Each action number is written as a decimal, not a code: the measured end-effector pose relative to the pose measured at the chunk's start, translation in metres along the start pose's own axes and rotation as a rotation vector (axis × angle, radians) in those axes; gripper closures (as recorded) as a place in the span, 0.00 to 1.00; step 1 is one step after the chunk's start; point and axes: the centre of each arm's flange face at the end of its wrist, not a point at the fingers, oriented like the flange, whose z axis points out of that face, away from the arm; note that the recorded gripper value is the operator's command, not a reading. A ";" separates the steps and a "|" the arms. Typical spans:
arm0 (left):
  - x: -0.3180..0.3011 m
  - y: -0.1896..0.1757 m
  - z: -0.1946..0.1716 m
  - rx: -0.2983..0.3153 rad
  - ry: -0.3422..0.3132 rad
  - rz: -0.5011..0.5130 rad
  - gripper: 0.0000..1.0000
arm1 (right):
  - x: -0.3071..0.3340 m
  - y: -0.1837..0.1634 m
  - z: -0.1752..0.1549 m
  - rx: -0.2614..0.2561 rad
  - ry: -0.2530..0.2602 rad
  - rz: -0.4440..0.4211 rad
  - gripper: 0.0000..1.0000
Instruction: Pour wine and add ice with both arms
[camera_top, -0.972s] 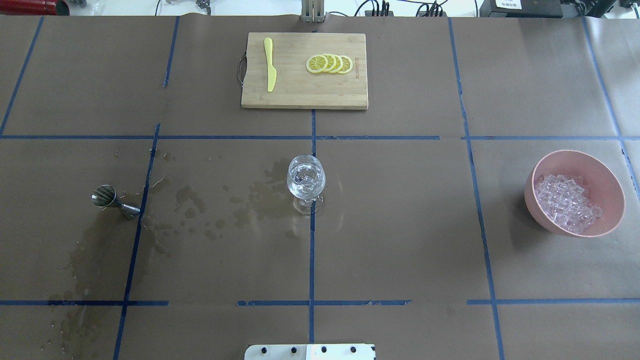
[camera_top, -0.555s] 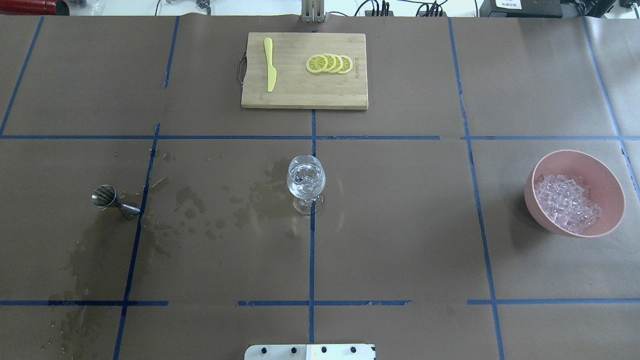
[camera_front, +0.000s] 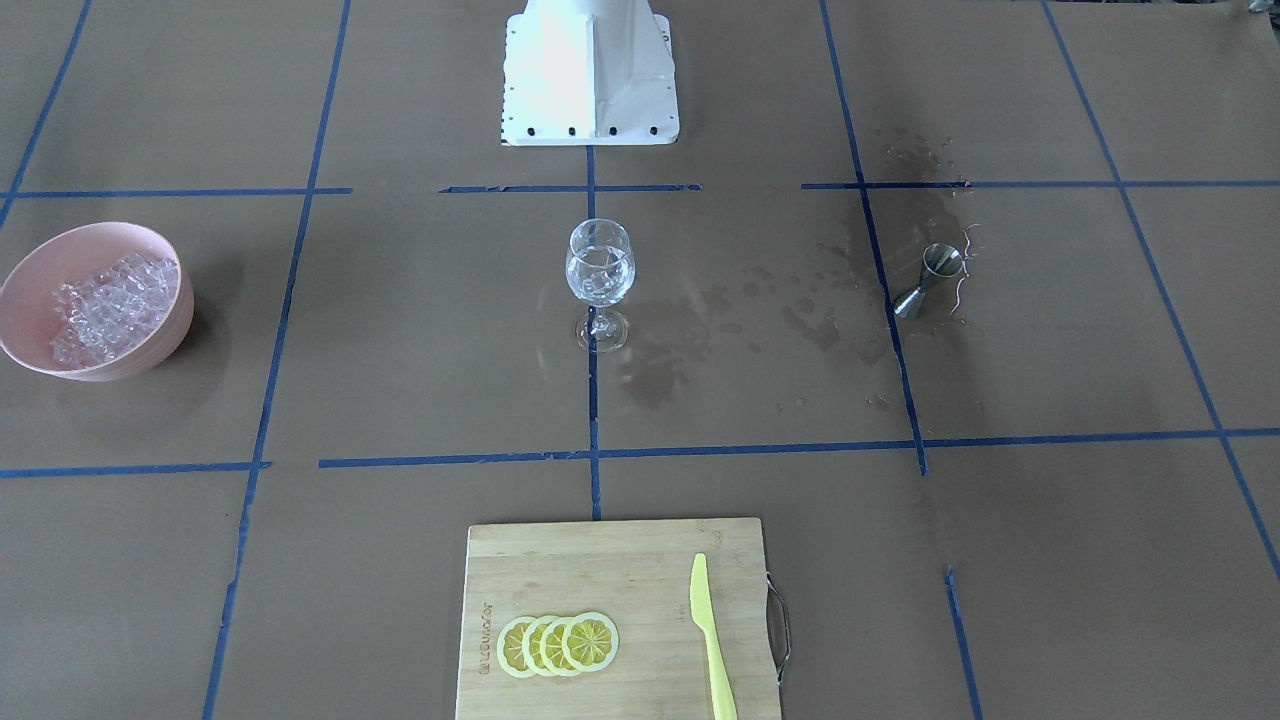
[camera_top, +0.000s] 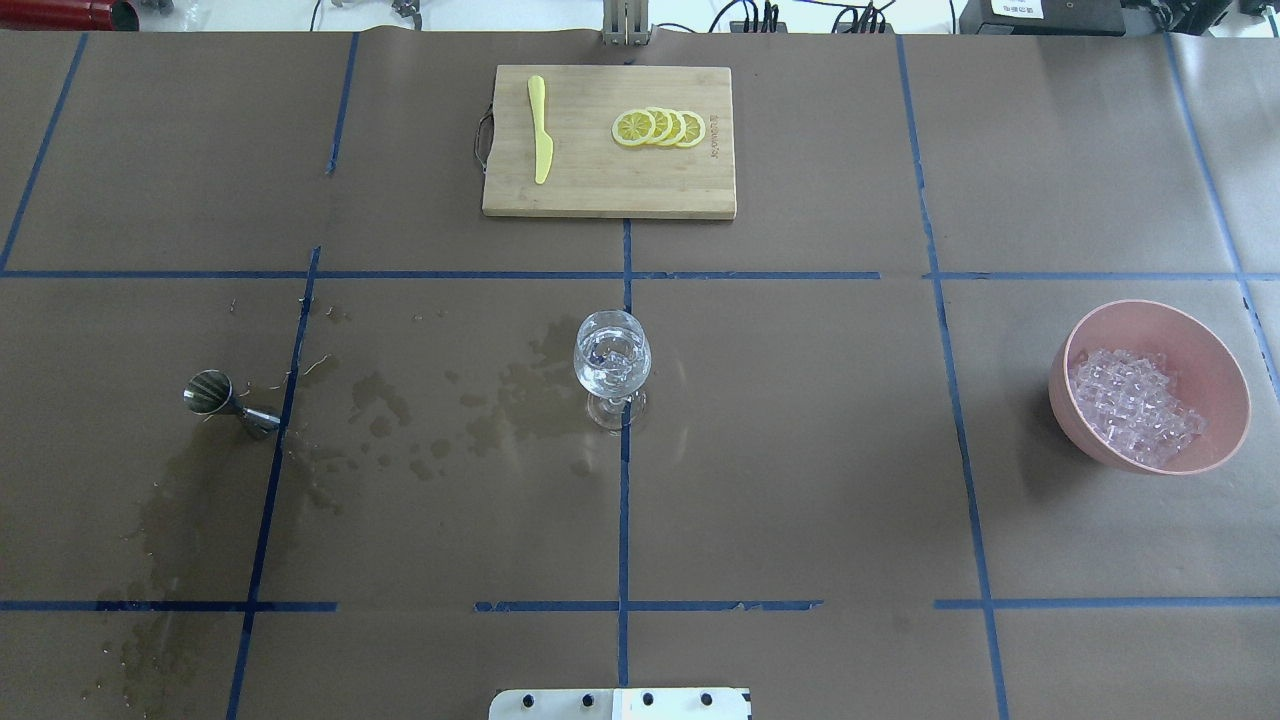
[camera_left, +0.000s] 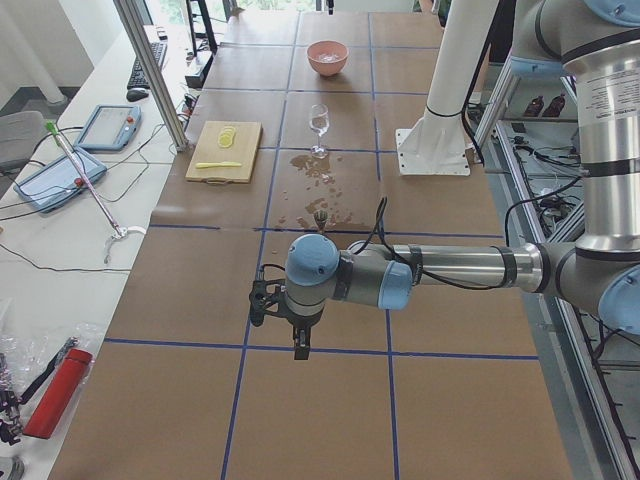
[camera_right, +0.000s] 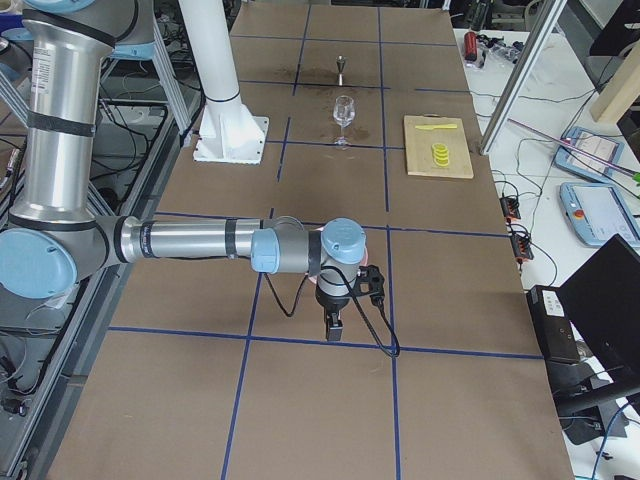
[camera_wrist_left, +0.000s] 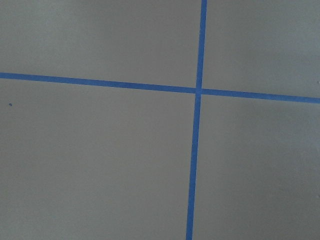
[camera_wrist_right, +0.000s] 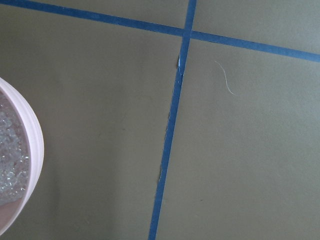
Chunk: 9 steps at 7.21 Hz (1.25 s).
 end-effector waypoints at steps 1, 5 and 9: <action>0.007 0.000 0.008 -0.020 0.000 0.016 0.00 | -0.001 0.001 0.000 0.005 -0.014 -0.003 0.00; 0.015 0.000 0.020 -0.052 -0.003 0.104 0.00 | -0.002 0.003 0.002 0.004 -0.027 -0.002 0.00; 0.008 0.004 0.022 -0.107 -0.005 0.247 0.00 | -0.002 0.005 0.001 0.005 -0.030 -0.004 0.00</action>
